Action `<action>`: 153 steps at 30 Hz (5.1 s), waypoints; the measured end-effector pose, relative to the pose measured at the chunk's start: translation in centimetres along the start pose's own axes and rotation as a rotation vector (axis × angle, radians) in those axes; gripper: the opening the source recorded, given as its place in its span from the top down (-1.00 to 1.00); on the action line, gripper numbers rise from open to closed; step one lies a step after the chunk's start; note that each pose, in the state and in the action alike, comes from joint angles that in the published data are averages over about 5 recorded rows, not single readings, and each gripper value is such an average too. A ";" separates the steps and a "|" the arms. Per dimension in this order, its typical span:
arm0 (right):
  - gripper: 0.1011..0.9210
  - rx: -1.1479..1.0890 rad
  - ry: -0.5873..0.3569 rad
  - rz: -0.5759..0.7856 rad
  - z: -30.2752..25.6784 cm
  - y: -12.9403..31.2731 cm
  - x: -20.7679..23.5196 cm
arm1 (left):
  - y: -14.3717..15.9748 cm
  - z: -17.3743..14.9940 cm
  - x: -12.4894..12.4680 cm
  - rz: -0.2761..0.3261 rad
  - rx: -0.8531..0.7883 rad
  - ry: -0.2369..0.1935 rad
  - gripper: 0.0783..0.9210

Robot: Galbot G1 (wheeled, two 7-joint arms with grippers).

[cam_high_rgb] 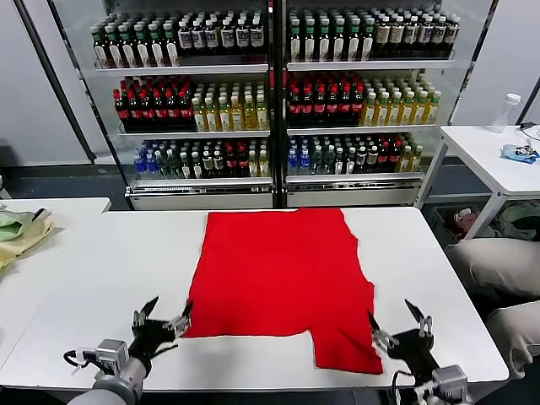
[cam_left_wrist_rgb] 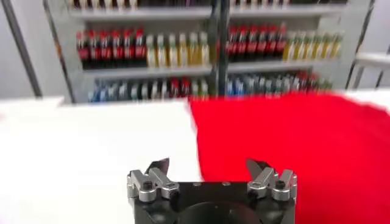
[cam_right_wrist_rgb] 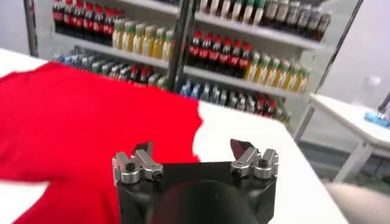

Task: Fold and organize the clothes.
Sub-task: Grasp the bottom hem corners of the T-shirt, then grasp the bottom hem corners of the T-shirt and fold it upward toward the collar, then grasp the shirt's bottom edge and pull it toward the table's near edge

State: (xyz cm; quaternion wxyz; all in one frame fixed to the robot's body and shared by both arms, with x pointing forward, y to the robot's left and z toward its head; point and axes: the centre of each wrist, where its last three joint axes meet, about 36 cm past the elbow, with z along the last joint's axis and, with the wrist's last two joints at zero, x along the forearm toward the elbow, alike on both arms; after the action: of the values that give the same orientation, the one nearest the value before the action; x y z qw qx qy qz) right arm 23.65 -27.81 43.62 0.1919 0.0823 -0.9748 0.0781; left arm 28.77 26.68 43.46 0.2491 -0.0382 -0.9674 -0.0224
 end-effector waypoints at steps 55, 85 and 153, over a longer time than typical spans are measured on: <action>0.97 -0.160 0.098 -0.077 -0.1 1.0 3.5 | -1.8 1.5 2.3 0.012 -0.015 0.103 1.00; 0.97 -0.139 -0.100 -0.059 -4.9 1.3 0.6 | -0.6 -0.4 4.9 0.000 -0.001 0.040 1.00; -0.18 -0.155 0.012 0.013 0.0 3.2 -8.9 | 2.7 1.1 -3.2 0.006 0.077 0.071 -0.26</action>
State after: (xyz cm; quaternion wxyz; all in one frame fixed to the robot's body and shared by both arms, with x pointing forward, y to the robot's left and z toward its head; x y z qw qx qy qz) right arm 31.21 -23.52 39.80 0.2031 0.0603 -0.9773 0.0040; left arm 31.27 29.20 41.01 0.2846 -0.0309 -0.9580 0.0141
